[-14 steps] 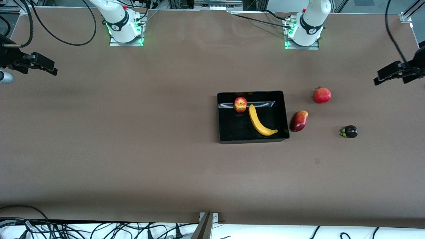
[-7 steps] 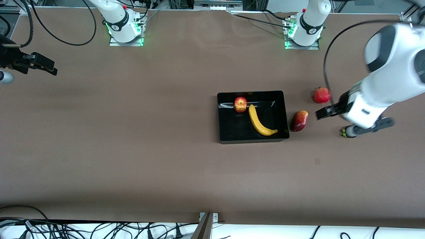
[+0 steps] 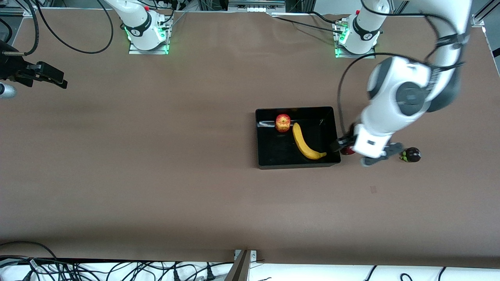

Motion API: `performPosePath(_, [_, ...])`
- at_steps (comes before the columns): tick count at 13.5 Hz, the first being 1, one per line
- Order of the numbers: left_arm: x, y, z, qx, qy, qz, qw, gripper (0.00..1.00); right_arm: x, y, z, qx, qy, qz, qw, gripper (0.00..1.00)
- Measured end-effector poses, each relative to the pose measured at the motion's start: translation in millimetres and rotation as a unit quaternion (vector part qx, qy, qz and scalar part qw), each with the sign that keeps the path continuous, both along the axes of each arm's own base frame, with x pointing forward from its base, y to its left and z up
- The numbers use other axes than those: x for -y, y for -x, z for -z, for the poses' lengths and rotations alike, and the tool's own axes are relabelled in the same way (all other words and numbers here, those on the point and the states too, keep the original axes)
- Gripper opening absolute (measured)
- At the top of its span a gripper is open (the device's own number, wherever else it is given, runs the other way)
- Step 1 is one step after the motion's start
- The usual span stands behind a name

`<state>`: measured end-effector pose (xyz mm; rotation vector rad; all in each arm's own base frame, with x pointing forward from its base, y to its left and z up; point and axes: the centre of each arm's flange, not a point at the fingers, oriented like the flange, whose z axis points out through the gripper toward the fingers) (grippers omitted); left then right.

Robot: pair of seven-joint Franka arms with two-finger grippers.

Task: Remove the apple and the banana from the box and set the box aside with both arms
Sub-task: 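Reach the left gripper down to the red-yellow apple in the tray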

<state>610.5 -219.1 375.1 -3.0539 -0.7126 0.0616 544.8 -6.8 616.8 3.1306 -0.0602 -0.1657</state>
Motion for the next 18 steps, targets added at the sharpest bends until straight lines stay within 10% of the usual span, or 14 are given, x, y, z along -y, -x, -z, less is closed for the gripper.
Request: performPosePath(18, [163.5, 117.0, 151.2, -0.037, -0.011, 0.051, 0.998, 1.00, 0.3, 0.0, 0.0, 0.000, 0.000, 0.000, 1.000, 1.00])
